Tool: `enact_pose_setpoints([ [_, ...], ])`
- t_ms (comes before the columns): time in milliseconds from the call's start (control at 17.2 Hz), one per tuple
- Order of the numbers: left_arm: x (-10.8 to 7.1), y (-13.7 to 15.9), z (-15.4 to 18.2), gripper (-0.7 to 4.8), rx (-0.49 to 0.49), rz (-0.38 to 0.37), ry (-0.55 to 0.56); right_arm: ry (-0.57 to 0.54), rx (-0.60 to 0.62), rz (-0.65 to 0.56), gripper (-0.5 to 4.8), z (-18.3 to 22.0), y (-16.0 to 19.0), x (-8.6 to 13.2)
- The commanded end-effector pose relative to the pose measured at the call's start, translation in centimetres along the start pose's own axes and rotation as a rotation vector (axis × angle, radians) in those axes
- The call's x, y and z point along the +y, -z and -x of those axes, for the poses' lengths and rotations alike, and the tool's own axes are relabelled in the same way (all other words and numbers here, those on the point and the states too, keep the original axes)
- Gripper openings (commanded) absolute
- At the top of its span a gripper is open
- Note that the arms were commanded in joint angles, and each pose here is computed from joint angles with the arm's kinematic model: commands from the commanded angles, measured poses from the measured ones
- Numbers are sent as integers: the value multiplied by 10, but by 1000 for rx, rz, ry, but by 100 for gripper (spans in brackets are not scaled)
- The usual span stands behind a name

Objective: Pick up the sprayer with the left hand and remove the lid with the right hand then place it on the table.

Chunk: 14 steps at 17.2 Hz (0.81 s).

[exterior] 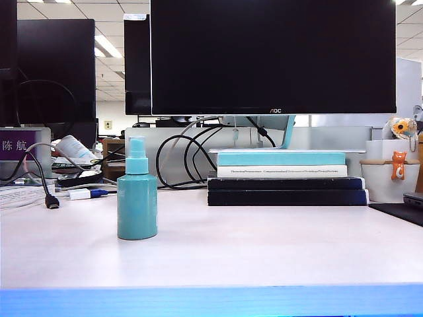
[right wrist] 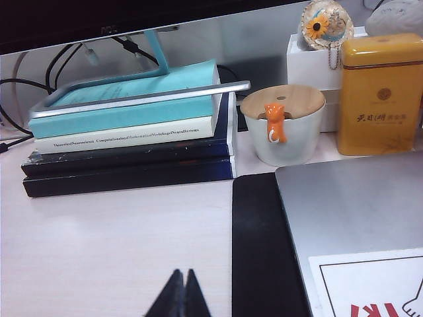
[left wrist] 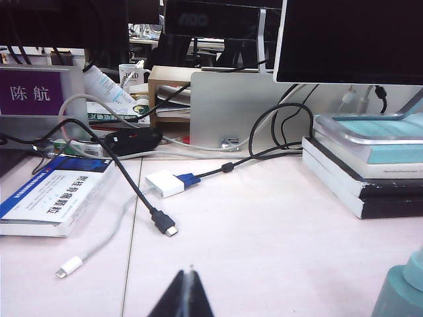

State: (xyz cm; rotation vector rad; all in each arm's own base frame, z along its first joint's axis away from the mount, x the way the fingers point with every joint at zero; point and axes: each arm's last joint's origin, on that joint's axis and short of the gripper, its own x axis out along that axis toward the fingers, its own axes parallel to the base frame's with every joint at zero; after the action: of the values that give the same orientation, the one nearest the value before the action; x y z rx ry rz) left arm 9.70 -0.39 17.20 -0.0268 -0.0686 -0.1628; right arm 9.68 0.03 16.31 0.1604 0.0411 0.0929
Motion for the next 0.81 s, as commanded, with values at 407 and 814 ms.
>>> enact_pose_setpoints([
  [407,-4,-33,4,-5,-164,114,86,-95,-63,-90,-2,1,-8,4],
  [814,-4,-131,-43,364,-105,-9,259,40,-363,-16,-3,17,-114,17],
])
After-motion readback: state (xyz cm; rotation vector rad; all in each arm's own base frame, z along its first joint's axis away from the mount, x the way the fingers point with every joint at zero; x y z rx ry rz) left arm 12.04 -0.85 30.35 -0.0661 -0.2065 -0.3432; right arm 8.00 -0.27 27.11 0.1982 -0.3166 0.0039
